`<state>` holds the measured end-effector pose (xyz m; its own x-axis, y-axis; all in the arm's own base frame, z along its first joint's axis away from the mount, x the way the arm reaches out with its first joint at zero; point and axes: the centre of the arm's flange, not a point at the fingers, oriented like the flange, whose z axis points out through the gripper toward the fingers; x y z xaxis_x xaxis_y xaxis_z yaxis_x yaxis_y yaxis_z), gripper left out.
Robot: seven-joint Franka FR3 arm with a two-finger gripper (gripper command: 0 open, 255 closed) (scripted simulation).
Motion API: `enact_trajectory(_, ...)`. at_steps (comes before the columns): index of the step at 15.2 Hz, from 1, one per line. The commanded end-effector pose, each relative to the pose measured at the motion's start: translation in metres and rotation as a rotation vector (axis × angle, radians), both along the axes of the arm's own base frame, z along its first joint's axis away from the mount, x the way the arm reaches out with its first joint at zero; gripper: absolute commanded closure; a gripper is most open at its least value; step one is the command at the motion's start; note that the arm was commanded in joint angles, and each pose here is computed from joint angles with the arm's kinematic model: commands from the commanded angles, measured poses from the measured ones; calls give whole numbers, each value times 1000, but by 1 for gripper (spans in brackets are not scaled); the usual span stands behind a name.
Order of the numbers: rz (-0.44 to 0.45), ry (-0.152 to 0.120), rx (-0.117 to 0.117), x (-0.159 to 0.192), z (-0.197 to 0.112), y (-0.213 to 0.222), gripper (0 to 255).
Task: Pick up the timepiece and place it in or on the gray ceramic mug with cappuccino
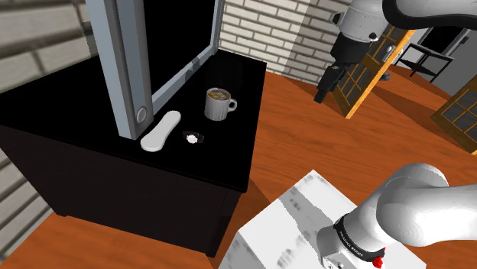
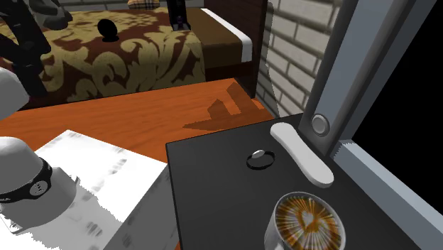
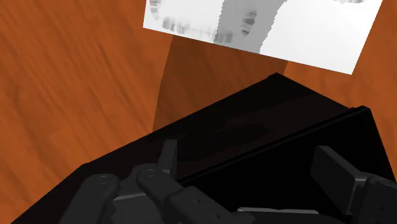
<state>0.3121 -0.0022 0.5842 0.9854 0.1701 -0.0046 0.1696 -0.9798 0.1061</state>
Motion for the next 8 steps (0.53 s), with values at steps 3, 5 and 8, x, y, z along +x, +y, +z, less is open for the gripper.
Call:
enact_trajectory(3,33,6,12,20,-12,10,0)
enact_trajectory(5,65,12,24,40,-25,21,0)
enact_trajectory(8,114,21,41,69,-43,38,0)
